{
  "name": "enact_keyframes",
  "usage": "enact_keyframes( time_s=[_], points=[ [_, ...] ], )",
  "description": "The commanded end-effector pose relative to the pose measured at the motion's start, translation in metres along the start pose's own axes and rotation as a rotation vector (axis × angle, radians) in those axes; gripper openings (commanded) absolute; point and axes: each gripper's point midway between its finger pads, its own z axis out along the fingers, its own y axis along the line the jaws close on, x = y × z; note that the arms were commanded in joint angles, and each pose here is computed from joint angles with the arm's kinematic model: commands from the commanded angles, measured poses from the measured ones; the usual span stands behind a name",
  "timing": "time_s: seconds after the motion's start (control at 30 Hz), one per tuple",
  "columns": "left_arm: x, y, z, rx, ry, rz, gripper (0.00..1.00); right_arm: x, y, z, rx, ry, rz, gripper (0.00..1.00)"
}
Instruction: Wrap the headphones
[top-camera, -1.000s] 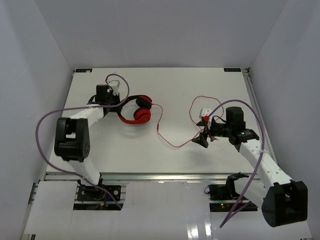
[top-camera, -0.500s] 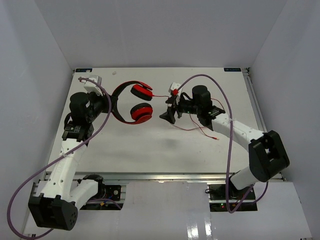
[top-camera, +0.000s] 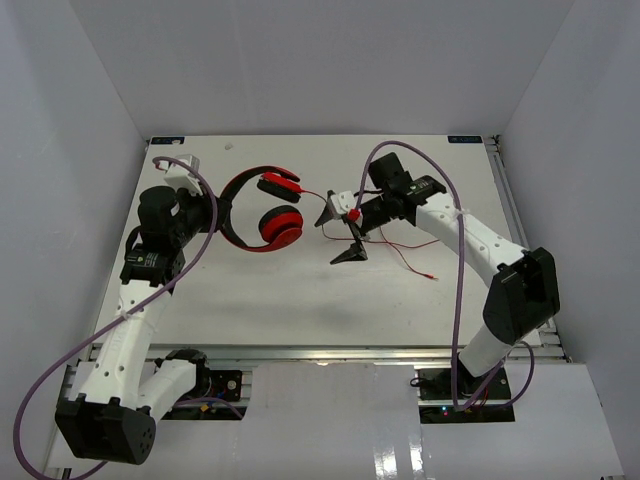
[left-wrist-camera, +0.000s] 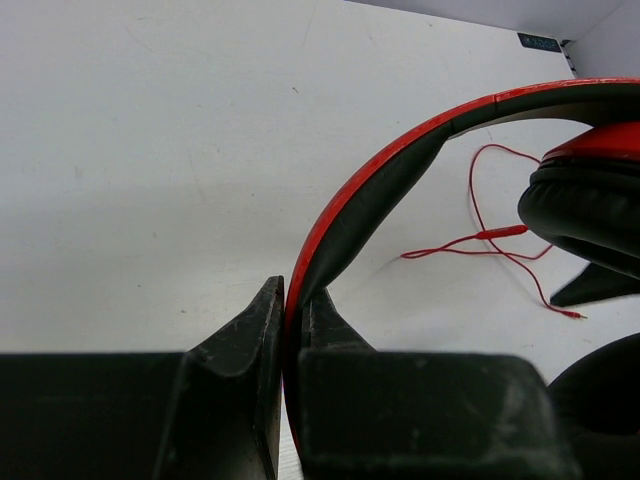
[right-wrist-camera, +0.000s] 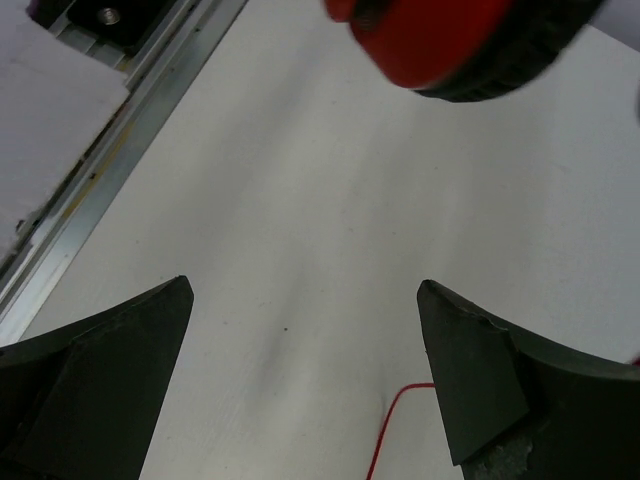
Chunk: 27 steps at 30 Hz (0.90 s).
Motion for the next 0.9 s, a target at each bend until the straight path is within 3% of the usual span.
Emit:
enact_keyframes(
  time_s=[0.0,0.2,0.33,0.43,0.5,0.63,0.87],
  points=[
    [-0.042,-0.009,-0.011,-0.009,-0.117,-0.022,0.0,0.004,0.06,-0.014,-0.103,0.06,0.052,1.0],
    [-0.038,-0.002,-0.012,-0.041,-0.121,-0.019,0.0,-0.01,0.022,-0.037,0.233,0.126,0.013,1.0],
    [-0.032,-0.006,-0.013,-0.018,-0.111,-0.032,0.0,-0.003,-0.029,-0.058,0.558,0.141,0.144,0.93],
    [-0.034,-0.01,-0.016,0.0,-0.116,-0.035,0.0,0.009,-0.058,-0.065,0.724,0.112,0.239,0.95],
    [-0.036,-0.012,-0.019,0.005,-0.125,-0.031,0.0,0.014,-0.07,-0.058,0.755,0.051,0.27,0.94],
    [-0.038,-0.019,-0.02,0.041,-0.123,-0.041,0.0,0.009,-0.064,-0.022,0.62,-0.09,0.265,0.9],
    [-0.046,-0.034,-0.029,0.099,-0.137,-0.076,0.0,0.029,-0.114,-0.005,0.687,-0.088,0.273,0.91]
  ],
)
